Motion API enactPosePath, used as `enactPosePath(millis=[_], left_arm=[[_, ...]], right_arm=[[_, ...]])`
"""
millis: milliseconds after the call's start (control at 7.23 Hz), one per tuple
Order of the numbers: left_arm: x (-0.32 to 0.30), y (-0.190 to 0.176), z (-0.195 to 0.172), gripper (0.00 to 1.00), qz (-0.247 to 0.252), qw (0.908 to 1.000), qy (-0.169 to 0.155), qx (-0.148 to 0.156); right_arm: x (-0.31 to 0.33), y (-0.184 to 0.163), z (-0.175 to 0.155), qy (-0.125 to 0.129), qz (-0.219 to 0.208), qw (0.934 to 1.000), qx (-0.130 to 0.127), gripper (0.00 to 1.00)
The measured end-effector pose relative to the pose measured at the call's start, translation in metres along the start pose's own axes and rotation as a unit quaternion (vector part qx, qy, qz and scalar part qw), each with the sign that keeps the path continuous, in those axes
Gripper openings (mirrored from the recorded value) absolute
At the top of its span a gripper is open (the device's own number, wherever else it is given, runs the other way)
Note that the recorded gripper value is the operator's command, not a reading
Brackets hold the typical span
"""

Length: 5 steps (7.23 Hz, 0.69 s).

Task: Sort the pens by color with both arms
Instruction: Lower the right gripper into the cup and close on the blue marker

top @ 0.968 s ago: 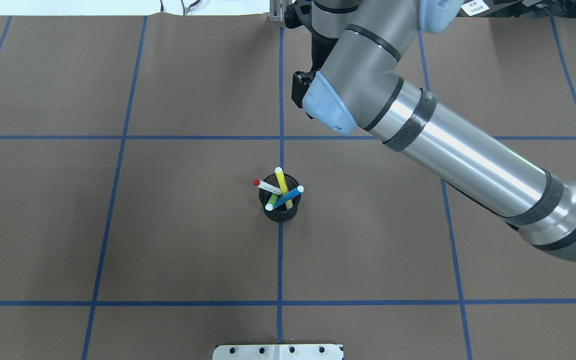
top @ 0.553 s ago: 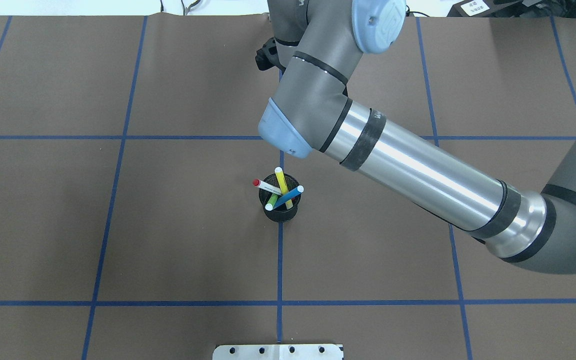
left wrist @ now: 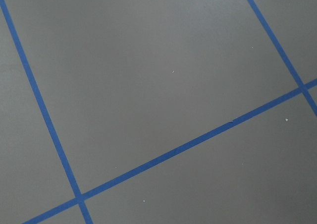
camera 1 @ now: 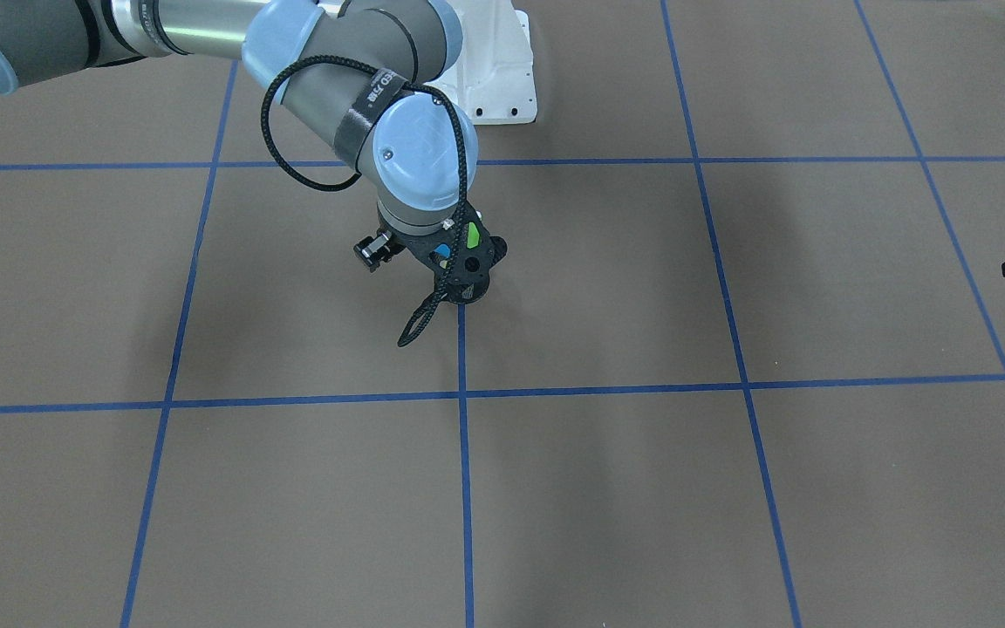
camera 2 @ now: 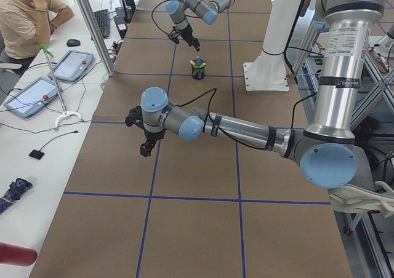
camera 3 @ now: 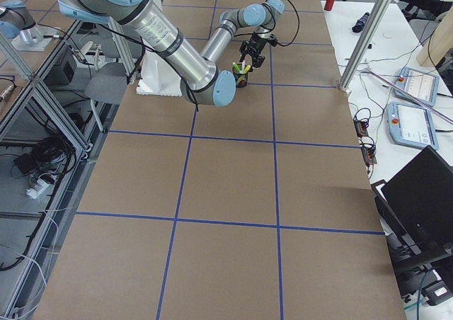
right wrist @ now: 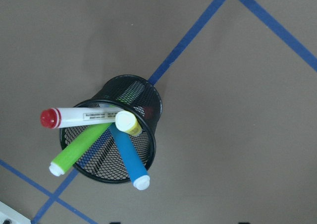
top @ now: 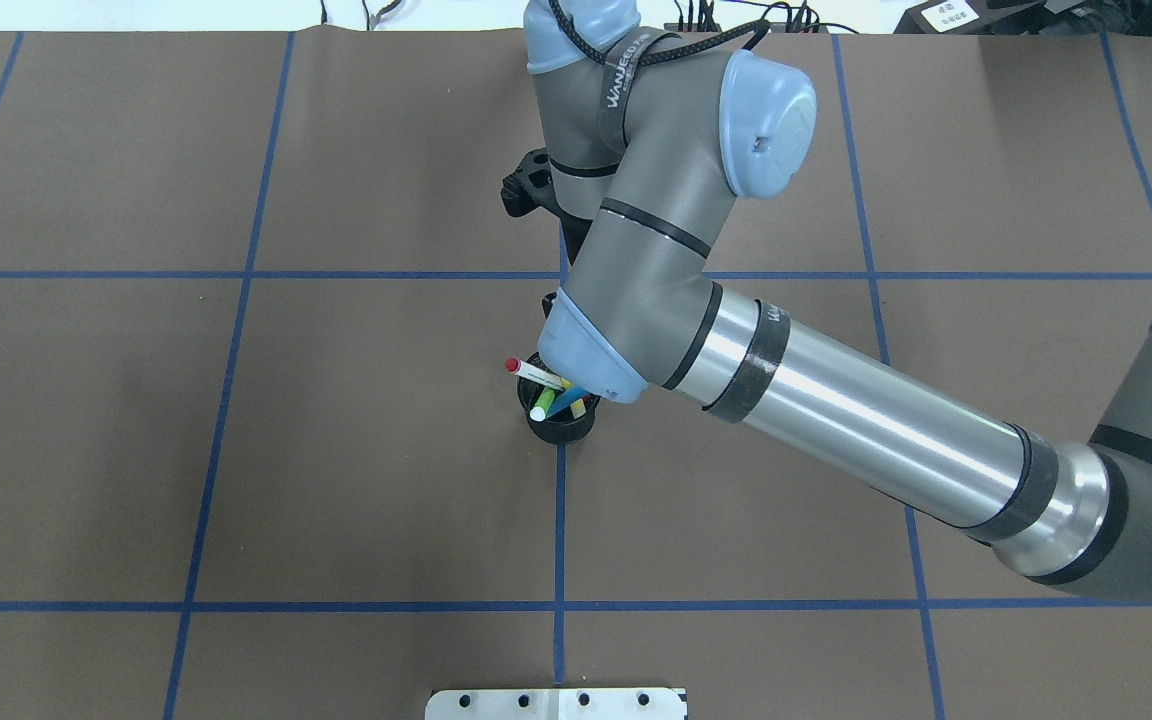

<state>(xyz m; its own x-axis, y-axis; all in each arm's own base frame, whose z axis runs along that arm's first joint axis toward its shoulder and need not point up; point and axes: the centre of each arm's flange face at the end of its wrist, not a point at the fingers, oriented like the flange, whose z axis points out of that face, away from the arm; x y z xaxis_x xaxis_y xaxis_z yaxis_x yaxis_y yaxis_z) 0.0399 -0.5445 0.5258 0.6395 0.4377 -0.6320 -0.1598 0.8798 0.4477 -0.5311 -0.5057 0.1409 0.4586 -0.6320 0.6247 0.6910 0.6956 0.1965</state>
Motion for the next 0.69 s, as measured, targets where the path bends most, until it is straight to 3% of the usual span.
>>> enactPosePath(millis=[277, 692], left_arm=[[0.001, -0.001, -0.002, 1.00, 0.001, 1.0000, 0.000, 0.002], [0.002, -0.001, -0.002, 1.00, 0.002, 1.0000, 0.000, 0.003]], right_arm=[[-0.007, 0.000, 0.022, -0.015, -0.012, 0.9998, 0.002, 0.55], [-0.013, -0.008, 0.033, -0.017, -0.009, 0.9998, -0.005, 0.46]])
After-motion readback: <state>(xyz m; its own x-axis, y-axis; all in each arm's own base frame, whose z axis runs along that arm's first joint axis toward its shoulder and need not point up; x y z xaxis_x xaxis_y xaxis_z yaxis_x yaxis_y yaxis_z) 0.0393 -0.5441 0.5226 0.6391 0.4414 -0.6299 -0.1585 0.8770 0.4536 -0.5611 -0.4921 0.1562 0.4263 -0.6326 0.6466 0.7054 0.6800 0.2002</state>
